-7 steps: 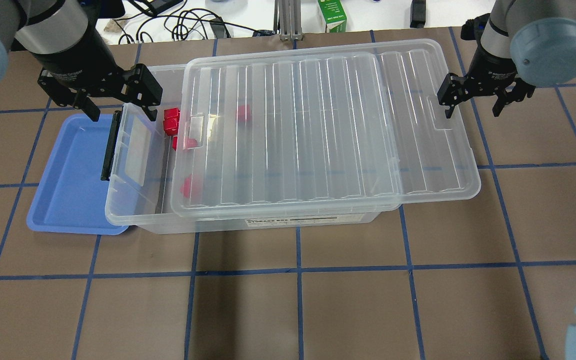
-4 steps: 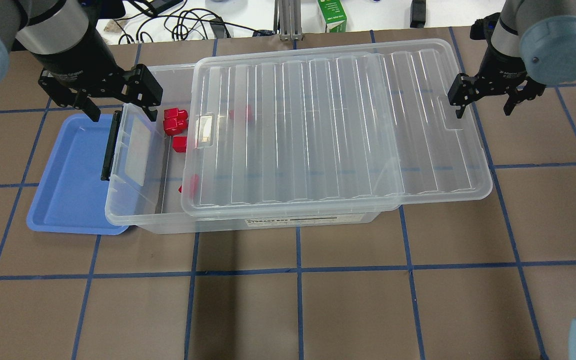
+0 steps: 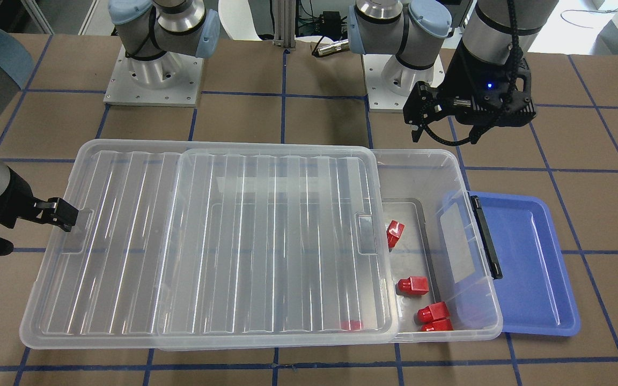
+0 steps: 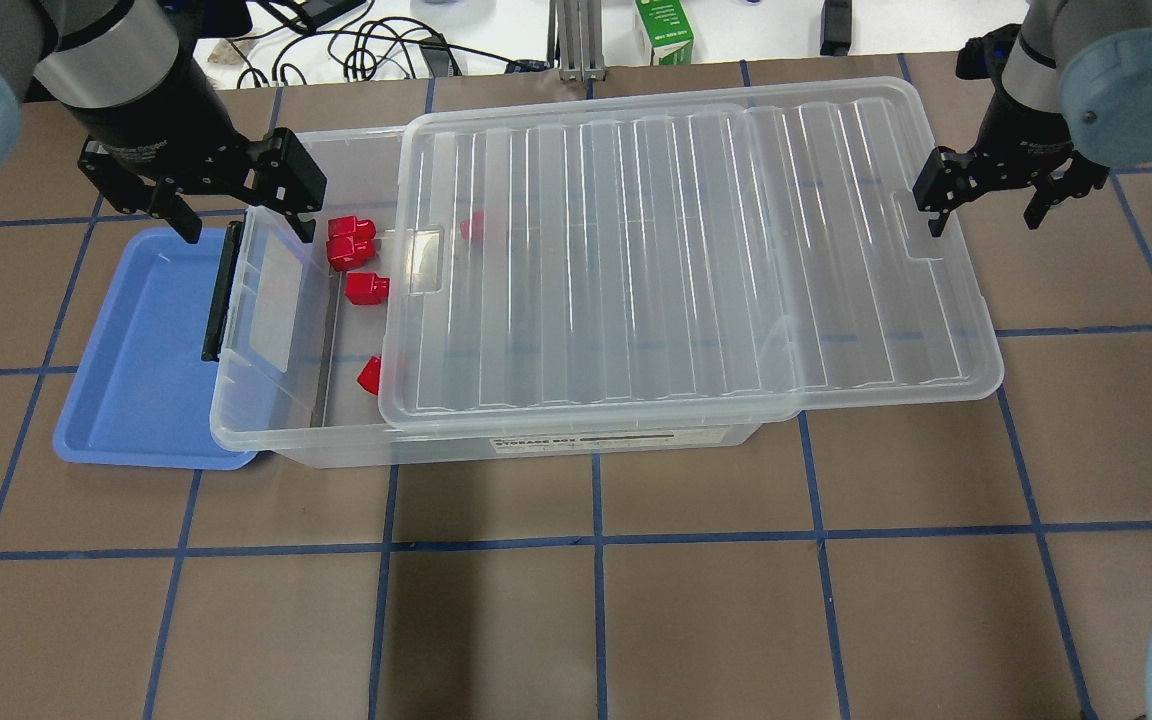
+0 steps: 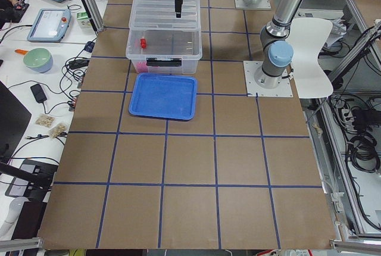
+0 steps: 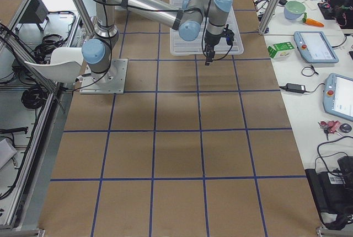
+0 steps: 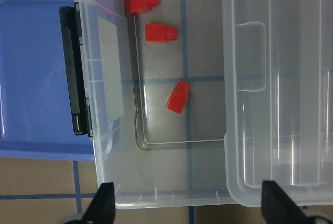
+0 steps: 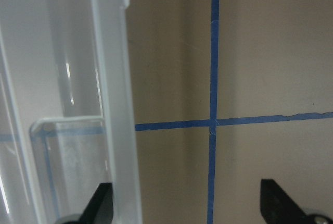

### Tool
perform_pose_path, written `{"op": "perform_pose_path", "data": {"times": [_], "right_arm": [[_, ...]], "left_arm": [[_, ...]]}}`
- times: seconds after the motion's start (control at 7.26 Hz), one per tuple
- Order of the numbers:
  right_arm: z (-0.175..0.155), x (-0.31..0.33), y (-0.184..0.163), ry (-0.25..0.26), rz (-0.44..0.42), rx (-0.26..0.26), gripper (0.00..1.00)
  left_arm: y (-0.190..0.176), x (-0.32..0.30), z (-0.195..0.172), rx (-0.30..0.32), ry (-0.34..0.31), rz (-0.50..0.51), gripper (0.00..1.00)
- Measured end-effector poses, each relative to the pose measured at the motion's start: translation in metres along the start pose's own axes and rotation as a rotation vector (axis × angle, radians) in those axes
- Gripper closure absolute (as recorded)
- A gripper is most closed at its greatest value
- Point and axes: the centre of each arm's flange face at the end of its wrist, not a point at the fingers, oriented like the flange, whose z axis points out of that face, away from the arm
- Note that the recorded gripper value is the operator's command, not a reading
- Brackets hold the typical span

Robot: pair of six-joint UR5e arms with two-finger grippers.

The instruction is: Place red block in blue tray from box

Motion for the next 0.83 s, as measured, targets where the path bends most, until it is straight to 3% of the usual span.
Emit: {"op": "perform_pose_path", "data": {"times": [0.83], "right_arm": [[-0.001,0.024,0.001,0.021,-0.023,-0.006,0.0]], "left_arm": [[-0.001,0.0,0.0,0.001,0.001,0.0,0.0]]}}
